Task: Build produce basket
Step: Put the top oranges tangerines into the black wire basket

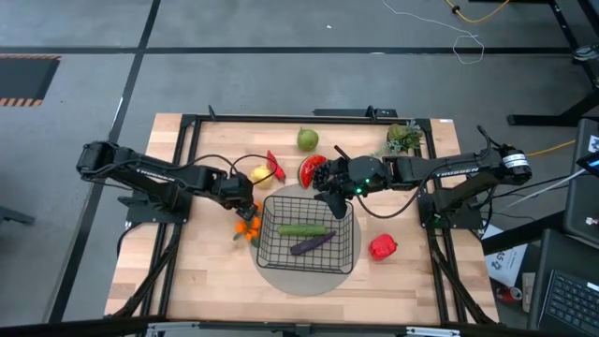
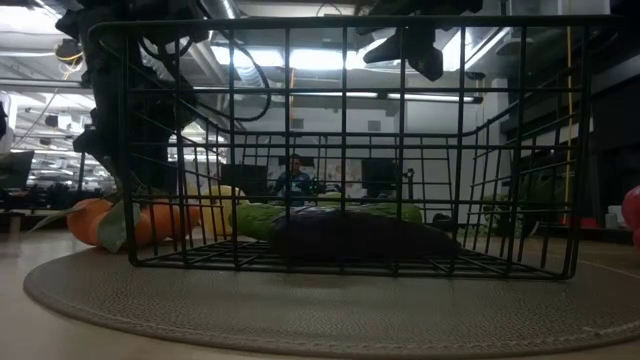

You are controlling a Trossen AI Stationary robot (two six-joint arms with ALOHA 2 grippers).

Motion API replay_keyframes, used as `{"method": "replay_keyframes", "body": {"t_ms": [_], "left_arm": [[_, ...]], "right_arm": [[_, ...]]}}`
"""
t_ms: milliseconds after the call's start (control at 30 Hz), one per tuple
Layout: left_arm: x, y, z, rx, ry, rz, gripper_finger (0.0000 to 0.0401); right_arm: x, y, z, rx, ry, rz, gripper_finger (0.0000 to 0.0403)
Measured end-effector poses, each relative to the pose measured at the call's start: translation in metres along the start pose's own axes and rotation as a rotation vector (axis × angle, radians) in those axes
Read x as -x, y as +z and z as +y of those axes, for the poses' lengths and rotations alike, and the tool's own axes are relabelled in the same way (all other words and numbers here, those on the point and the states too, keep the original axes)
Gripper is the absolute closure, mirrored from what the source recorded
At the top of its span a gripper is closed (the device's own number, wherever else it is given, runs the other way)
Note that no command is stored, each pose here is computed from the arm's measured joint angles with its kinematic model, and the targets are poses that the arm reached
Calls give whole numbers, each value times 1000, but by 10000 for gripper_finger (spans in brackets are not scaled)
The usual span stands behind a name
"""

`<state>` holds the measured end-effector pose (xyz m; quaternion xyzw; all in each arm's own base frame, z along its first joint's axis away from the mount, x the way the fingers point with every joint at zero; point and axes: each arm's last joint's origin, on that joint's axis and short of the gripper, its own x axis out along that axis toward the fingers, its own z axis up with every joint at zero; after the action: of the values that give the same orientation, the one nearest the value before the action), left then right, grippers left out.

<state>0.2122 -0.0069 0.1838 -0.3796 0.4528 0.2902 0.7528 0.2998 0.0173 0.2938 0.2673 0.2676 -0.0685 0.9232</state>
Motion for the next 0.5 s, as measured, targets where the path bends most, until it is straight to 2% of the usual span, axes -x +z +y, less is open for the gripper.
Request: {"method": "replay_keyframes", "body": {"t_ms": [300,500], "left_arm": [[-15,-6,-6,-19,22,31,245],[-16,-6,-9,36,9,20,294]], "right_arm": [[0,0,0,0,-1,1,231],[0,0,0,1,-1,3,231]]}}
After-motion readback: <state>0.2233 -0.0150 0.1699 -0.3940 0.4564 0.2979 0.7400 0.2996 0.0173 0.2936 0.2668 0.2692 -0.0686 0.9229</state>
